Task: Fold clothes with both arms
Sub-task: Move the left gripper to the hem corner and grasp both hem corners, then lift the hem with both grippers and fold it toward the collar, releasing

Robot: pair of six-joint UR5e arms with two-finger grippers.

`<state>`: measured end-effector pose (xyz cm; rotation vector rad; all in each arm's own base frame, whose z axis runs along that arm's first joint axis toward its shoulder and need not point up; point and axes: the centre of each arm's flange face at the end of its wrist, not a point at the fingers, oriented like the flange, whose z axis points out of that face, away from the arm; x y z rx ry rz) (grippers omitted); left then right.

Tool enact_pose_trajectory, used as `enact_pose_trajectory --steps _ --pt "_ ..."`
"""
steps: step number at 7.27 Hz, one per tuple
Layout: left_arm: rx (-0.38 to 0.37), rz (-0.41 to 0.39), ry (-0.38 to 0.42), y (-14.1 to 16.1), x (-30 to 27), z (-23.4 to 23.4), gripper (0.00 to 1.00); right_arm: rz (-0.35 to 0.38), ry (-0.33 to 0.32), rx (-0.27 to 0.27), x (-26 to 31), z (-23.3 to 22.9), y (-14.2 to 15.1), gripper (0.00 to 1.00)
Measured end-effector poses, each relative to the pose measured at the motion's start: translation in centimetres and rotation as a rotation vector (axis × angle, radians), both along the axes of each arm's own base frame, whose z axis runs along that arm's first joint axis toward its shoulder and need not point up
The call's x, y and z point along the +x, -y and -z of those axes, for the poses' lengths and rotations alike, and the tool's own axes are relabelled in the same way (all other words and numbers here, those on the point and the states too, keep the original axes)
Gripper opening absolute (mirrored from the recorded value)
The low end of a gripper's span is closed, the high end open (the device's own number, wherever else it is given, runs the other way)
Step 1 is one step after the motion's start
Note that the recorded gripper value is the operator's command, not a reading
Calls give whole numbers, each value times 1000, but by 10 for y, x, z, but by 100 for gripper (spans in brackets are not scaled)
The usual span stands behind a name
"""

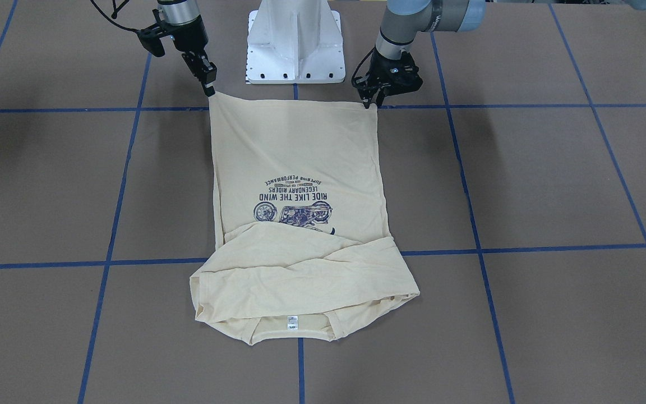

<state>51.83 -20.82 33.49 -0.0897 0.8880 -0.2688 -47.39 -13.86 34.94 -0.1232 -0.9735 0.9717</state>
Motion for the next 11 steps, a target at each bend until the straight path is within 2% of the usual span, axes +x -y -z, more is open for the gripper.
enact_pose_trajectory --steps 4,6,9,10,11 --pt "1 9 -6 3 -9 5 0 0 -3 0 0 -1 0 0" --pt "-11 -2 -17 -5 -35 37 0 6 11 -3 6 6 -2 0" --pt "-78 -71 -115 -32 -84 98 0 40 59 -19 47 28 -16 0" --pt "-80 -73 -142 -31 -98 110 0 22 60 -16 59 36 -5 0" --pt "-61 -58 -157 -17 -106 117 0 11 32 2 64 45 18 0"
